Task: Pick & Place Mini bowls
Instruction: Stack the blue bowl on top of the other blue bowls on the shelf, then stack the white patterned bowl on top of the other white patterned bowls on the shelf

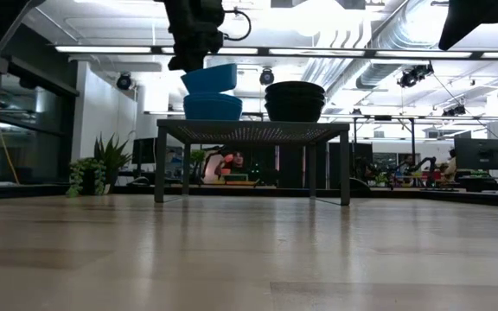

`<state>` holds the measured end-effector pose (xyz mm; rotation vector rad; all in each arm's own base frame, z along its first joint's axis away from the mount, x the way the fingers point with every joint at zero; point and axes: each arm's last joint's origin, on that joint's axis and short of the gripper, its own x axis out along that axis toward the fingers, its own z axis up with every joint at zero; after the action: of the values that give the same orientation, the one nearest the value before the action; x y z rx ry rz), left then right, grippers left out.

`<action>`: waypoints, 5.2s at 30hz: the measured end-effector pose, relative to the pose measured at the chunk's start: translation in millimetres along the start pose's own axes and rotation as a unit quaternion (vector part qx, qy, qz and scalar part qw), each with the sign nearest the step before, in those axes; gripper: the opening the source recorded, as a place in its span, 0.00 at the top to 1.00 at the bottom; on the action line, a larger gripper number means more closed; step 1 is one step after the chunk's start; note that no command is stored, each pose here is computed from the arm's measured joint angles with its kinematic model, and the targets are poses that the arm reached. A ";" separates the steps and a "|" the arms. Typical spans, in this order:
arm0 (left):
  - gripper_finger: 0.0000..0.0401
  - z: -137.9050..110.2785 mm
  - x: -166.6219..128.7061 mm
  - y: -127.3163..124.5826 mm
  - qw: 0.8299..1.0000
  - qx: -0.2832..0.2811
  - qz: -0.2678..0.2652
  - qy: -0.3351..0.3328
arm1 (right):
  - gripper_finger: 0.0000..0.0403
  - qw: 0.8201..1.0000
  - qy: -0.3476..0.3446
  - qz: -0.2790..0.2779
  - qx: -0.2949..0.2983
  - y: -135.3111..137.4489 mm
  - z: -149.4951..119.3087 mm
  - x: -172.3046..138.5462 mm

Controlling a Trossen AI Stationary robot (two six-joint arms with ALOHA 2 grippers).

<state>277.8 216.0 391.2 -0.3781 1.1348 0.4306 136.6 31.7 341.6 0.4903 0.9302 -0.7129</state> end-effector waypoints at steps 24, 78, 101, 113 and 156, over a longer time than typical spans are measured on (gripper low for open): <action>1.00 3.9 20.0 2.4 0.999 -0.012 -0.016 0.034 | 1.00 1.000 -0.006 -0.003 -0.001 -0.2 0.3 0.0; 0.97 22.2 -26.4 -17.2 0.948 0.288 -0.067 -0.120 | 1.00 1.000 -0.004 -0.002 0.024 -0.1 0.2 0.0; 1.00 24.8 24.2 -10.2 0.963 0.266 -0.026 -0.026 | 1.00 0.999 -0.016 -0.004 0.043 0.1 1.0 -0.1; 1.00 26.2 24.6 -9.3 0.966 0.257 -0.012 -0.029 | 1.00 0.999 -0.012 -0.002 0.047 0.3 0.9 -0.1; 1.00 -12.1 -35.6 -35.1 0.968 0.252 -0.004 -0.012 | 1.00 0.999 0.002 0.003 0.037 -0.1 -0.2 -0.5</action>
<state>273.5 175.1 422.0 0.0682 1.1739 0.1265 136.2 31.9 341.9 0.5589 0.9075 -0.7423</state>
